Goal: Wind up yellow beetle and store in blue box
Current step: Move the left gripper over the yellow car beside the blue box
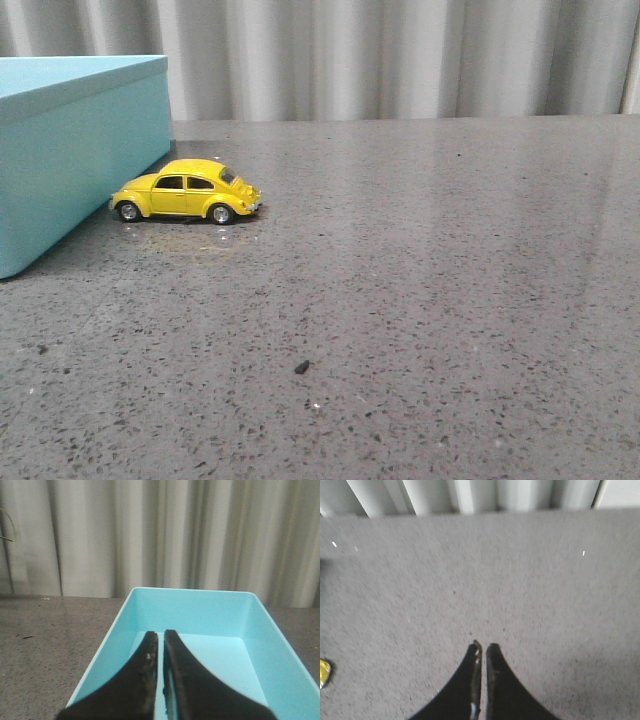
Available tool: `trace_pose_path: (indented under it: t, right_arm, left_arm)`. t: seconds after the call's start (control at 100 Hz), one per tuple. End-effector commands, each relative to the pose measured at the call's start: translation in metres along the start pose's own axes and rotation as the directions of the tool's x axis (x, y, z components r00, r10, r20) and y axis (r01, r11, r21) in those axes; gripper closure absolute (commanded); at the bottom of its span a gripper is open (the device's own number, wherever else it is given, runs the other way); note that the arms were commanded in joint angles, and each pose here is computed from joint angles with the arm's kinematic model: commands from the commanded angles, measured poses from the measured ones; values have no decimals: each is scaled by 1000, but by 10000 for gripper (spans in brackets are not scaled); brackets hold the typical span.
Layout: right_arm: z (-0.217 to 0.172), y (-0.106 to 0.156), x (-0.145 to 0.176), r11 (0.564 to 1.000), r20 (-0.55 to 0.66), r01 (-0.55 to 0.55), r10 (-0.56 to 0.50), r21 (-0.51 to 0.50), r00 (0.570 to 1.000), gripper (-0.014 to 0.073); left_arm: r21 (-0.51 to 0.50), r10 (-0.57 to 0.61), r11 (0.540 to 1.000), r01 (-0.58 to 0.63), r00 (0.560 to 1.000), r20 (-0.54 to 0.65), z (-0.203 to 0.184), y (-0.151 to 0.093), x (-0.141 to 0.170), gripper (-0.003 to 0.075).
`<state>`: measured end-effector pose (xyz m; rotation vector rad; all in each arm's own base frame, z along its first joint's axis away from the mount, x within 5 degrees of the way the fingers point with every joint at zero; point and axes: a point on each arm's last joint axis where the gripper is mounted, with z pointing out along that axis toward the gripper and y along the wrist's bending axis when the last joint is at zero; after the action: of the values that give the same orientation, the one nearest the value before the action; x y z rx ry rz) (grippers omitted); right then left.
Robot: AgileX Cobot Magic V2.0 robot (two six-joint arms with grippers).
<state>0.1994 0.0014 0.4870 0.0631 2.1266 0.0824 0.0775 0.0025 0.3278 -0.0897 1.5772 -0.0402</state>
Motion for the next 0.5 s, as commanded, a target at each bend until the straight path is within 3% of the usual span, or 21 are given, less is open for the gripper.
trace_pose_path:
  t: [0.0,0.16,0.29,0.49]
  right_arm:
    - [-32,1,-7,1000,190,16,-15,-3,982,656]
    - [-52,0,12,1000,318,19,-18,-1,948,656]
    - [-69,-3,35,1000,446,28,-30,12,895,656]
    - [-87,-5,75,1000,542,30,-30,9,840,656]
  left_arm:
    - [53,0,999,-3,999,53,13,-7,-26,741]
    - [137,12,991,-10,1000,-17,42,-20,-39,741]
    - [195,25,981,-10,997,-74,67,-34,-45,741]
    - [265,74,964,-34,987,-145,99,-56,-59,741]
